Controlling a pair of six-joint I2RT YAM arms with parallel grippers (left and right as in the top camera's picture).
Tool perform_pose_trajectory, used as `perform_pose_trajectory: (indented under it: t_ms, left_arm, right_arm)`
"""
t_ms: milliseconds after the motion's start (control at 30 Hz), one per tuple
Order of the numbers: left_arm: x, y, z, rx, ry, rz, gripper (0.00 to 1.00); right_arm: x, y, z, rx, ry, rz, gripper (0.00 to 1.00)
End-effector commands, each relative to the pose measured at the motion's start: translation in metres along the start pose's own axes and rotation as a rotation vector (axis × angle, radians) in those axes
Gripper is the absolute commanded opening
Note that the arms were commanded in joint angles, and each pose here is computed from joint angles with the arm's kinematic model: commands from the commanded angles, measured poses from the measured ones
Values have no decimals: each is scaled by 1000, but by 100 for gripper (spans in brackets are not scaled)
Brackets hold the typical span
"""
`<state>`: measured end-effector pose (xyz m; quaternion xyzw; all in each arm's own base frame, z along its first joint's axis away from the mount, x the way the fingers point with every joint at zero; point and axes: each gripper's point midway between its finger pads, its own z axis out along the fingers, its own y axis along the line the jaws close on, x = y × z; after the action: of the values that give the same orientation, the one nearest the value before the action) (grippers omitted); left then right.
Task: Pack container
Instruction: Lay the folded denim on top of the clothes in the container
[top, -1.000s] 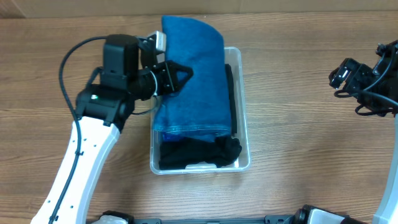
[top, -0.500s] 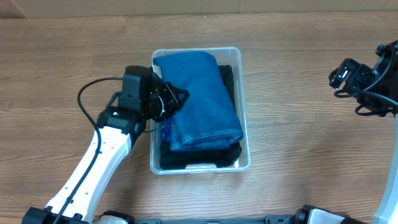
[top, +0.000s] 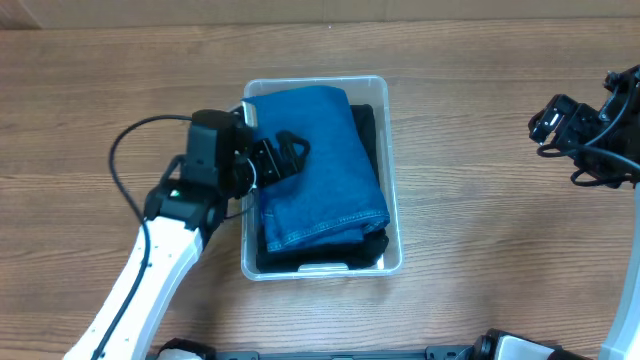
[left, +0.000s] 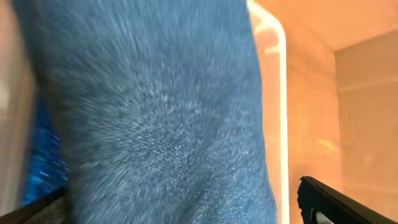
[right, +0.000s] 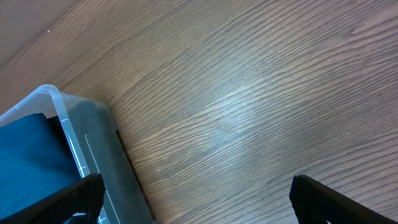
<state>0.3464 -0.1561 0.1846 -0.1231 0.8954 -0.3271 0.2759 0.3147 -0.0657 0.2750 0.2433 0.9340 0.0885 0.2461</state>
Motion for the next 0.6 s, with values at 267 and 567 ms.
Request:
perform_pose_trajectory:
  t_ms: [267,567]
  left_arm:
    - [-58,-72,-60,97,-310,730,12]
    - [-25,2,56,-77,-26,596,4]
  right_arm:
    - [-1,2,-1,-6,-6,-15,100]
    - [-1,3,-1,-10,-4,-15,100]
